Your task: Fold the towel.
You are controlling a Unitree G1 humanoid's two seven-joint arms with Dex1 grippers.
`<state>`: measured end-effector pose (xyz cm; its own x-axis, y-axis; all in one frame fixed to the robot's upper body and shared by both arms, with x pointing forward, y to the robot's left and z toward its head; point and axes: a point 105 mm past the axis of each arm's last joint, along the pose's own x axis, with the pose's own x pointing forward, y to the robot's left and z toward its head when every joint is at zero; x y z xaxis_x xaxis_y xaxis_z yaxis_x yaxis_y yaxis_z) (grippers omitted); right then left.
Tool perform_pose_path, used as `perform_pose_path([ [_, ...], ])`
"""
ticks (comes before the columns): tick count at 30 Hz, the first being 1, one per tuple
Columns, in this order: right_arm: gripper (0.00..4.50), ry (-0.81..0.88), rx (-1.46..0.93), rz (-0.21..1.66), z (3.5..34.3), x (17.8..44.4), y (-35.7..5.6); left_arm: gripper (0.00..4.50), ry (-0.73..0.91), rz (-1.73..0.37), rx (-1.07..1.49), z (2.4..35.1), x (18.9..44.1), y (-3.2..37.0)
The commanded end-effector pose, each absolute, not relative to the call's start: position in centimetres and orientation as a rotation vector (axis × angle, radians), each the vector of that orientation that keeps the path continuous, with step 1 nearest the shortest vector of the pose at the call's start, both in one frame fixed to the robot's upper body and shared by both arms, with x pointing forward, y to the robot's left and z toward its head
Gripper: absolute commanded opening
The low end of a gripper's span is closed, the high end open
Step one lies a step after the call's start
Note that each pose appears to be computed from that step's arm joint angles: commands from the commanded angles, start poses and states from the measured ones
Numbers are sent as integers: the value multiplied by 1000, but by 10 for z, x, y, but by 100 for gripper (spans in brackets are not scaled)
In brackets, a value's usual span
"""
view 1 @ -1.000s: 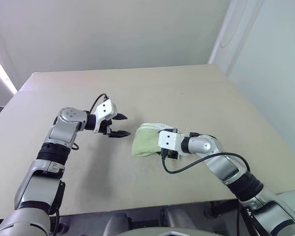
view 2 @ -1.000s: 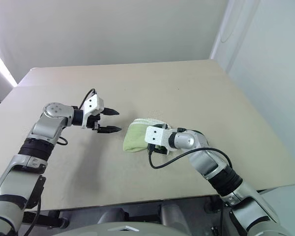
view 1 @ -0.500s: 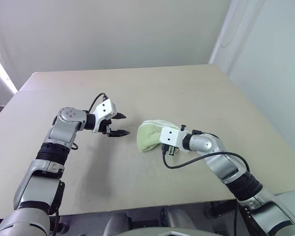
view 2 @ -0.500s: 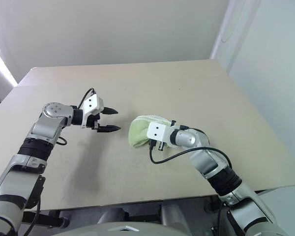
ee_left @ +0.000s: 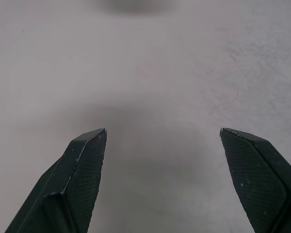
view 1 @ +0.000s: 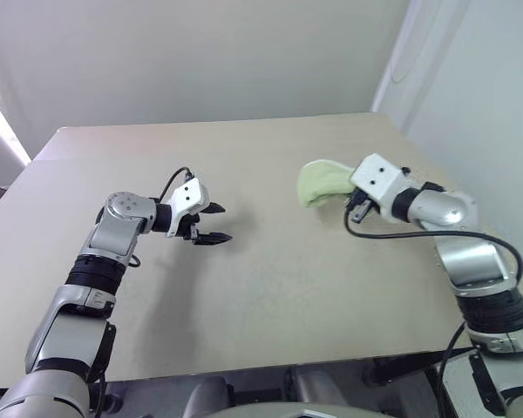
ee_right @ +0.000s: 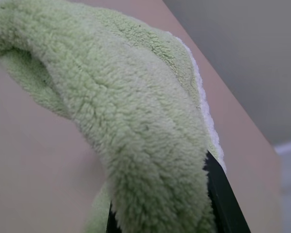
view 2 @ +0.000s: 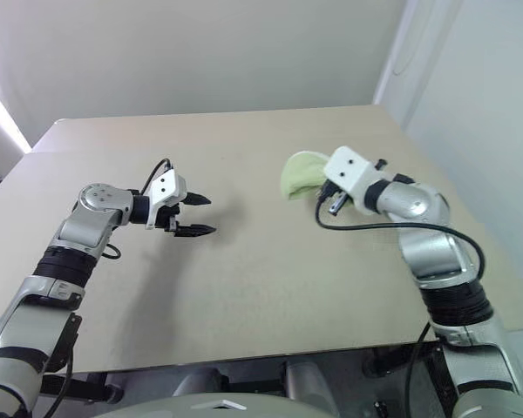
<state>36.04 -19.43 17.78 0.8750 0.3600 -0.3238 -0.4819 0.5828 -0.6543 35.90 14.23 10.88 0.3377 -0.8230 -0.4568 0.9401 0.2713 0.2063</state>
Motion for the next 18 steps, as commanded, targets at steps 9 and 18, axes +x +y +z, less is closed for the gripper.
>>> perform_pose_path([
  [9, 17, 403, -780, 496, 72, 339, -210, 397, 226, -1215, 524, 122, 360, 136],
  [18, 214, 430, -816, 483, 72, 332, -228, 397, 228, -1211, 525, 122, 359, 137],
])
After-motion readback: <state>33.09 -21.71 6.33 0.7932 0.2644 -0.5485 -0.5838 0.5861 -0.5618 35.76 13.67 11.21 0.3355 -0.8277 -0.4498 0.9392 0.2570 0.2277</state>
